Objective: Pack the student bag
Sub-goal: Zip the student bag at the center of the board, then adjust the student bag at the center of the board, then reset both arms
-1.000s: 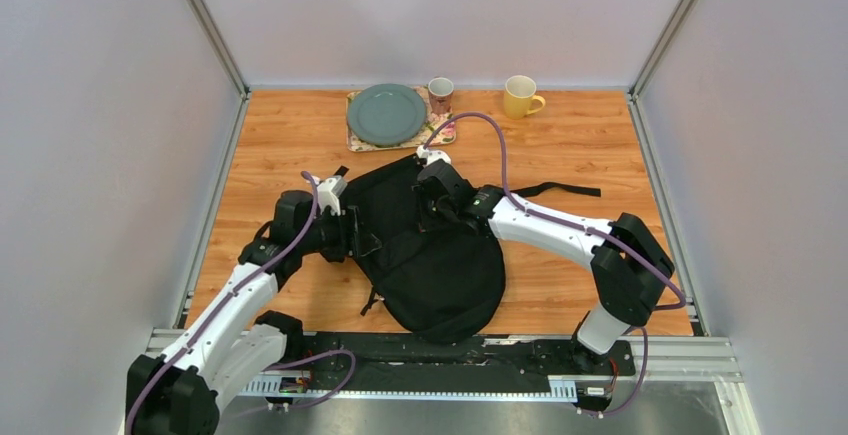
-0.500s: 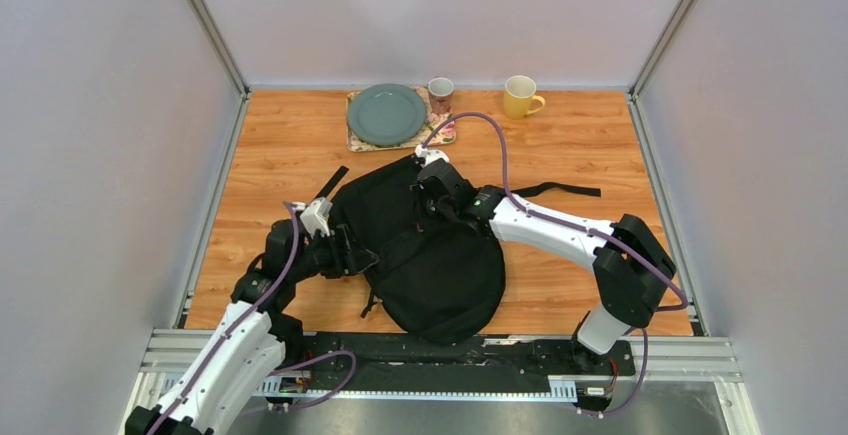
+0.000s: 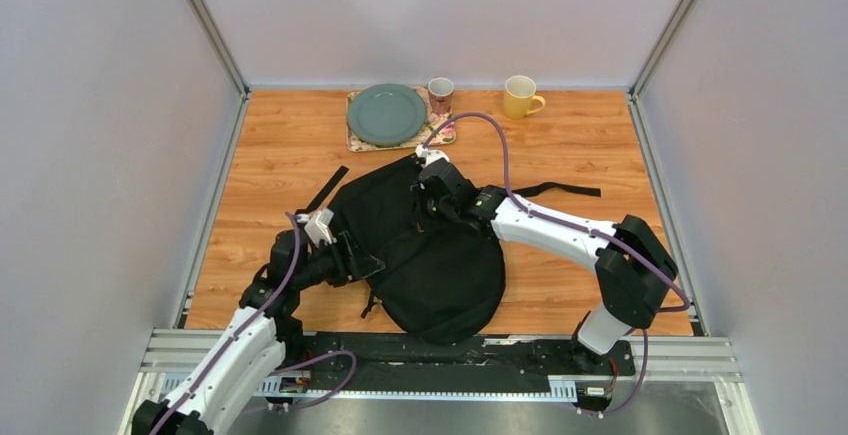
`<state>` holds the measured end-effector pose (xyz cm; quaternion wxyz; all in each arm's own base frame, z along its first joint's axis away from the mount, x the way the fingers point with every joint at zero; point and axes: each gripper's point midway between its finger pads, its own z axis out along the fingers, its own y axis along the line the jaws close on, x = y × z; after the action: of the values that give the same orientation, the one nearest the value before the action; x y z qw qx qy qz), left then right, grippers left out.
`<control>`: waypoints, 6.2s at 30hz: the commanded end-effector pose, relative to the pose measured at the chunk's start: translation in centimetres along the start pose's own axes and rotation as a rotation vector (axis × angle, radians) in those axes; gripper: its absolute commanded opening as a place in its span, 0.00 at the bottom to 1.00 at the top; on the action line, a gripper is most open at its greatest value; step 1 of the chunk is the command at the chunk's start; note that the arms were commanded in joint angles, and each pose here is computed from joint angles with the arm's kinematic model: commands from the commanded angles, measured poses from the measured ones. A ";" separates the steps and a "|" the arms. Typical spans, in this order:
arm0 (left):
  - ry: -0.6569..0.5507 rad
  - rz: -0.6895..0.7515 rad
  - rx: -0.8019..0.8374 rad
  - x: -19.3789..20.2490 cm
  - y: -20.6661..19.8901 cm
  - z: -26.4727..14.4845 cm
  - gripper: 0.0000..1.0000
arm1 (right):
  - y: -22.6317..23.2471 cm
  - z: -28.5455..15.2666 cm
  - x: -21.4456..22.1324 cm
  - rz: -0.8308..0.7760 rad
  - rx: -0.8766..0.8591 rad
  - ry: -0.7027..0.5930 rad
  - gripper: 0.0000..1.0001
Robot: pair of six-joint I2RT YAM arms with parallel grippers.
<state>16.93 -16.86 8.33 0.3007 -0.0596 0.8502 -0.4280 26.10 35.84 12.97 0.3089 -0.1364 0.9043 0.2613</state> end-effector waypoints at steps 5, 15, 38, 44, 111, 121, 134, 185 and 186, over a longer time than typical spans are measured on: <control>-0.028 -0.025 0.081 -0.6 -1.0 0.7 0.37 | 2.3 -1.4 -1.0 0.008 -0.116 -0.030 0.00; 0.029 0.122 -0.033 -0.6 0.7 0.4 0.00 | -0.3 -1.6 -3.1 0.023 0.003 -0.100 0.00; 0.100 0.334 -0.203 -2.8 1.6 -1.3 0.00 | -12.7 -4.4 -3.8 0.117 0.341 -0.164 0.00; 0.092 0.381 -0.172 -3.3 1.0 -1.1 0.00 | -13.5 -4.4 -2.8 0.136 0.353 -0.160 0.00; 0.268 0.198 0.048 -5.4 -4.7 8.8 0.31 | -13.9 -6.3 5.3 0.572 0.075 -0.134 0.27; 0.188 0.203 -0.081 -2.8 -1.0 5.3 0.40 | -15.4 -7.5 2.4 0.509 0.126 -0.141 0.36; 0.063 0.298 -0.198 -3.4 0.2 1.1 0.75 | -17.6 -12.2 0.9 0.429 0.239 -0.240 0.49; -0.264 0.461 -0.674 -11.8 5.7 -6.7 0.88 | -17.4 -20.4 -5.9 0.231 0.361 -0.484 0.93; -0.277 0.458 -0.691 -12.0 5.9 -7.0 0.88 | -17.4 -20.2 -5.8 0.231 0.360 -0.475 0.94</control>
<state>23.06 -5.10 11.08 0.4347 -0.0148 0.8990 -0.0514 26.62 10.17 21.38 0.4750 0.0925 0.8631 0.1445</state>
